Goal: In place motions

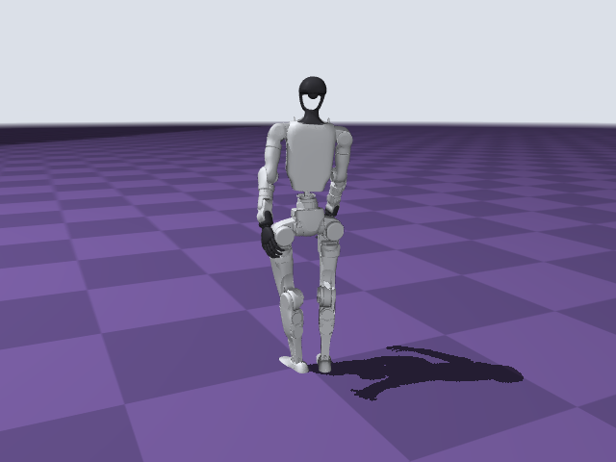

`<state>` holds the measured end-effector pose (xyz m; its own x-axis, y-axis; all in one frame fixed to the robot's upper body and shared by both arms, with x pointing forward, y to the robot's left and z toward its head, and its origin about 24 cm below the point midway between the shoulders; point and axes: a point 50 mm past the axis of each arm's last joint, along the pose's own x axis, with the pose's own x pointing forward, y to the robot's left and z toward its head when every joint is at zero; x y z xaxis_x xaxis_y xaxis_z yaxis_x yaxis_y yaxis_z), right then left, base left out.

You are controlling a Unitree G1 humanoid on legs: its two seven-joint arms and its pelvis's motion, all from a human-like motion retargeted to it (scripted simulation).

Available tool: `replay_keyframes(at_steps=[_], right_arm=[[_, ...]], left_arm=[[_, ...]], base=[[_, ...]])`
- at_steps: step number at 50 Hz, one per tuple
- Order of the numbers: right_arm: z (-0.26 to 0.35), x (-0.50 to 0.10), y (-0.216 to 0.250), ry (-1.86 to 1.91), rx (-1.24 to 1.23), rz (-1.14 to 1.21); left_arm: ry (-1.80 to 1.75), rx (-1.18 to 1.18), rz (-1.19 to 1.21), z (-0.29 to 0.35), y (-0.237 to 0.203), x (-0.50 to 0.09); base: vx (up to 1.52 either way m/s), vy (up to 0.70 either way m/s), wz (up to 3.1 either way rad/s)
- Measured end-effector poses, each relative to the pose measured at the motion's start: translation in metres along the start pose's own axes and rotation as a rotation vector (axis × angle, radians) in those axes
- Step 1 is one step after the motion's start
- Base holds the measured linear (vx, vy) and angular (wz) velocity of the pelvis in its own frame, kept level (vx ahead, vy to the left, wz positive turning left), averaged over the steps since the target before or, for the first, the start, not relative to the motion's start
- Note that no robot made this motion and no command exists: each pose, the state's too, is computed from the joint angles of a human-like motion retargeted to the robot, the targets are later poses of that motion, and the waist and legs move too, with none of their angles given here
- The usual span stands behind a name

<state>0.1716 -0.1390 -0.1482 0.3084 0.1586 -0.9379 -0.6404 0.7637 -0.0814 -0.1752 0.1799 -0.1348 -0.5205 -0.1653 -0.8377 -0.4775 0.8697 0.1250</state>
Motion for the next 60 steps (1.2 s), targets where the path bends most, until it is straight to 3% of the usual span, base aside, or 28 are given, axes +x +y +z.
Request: replay_keyframes(at_steps=[5,10,18,27,33,38,42,47,55,60], right_arm=[[0.040,-0.003,-0.003,-0.165,0.028,-0.009],[0.032,-0.002,0.004,-0.158,0.015,0.005],[-0.075,-0.004,0.033,0.226,-0.005,0.056],[-0.216,-0.065,0.067,0.743,0.195,0.051],[-0.267,-0.106,0.086,0.926,0.439,-0.004],[-0.280,-0.119,0.095,0.999,0.541,-0.045],[-0.268,-0.108,0.097,0.962,0.519,-0.016],[-0.229,-0.075,0.085,0.804,0.364,0.048],[-0.111,-0.013,0.035,0.377,0.013,0.018],[-0.026,0.000,0.008,0.063,-0.042,-0.033]], left_arm=[[0.083,0.009,0.053,-0.028,0.023,0.001],[0.045,0.045,0.029,-0.011,0.008,0.000],[-0.235,0.153,-0.024,0.088,-0.063,-0.023],[-0.717,0.278,-0.227,0.217,-0.148,-0.121],[-1.001,0.343,-0.280,0.262,-0.184,-0.193],[-1.109,0.417,-0.269,0.272,-0.195,-0.217],[-1.073,0.477,-0.222,0.265,-0.189,-0.201],[-0.827,0.500,-0.137,0.231,-0.159,-0.139],[-0.274,0.353,0.012,0.114,-0.071,-0.037],[-0.093,0.227,0.037,0.043,-0.012,-0.010]], base=[[0.00,0.00,0.00],[0.00,0.00,0.00],[-0.01,-0.03,-0.18],[-0.01,-0.03,-0.31],[0.00,-0.01,-0.11],[0.00,0.00,0.00],[0.00,0.02,0.17],[0.00,0.03,0.36],[0.02,0.03,0.40],[0.03,0.03,0.26]])
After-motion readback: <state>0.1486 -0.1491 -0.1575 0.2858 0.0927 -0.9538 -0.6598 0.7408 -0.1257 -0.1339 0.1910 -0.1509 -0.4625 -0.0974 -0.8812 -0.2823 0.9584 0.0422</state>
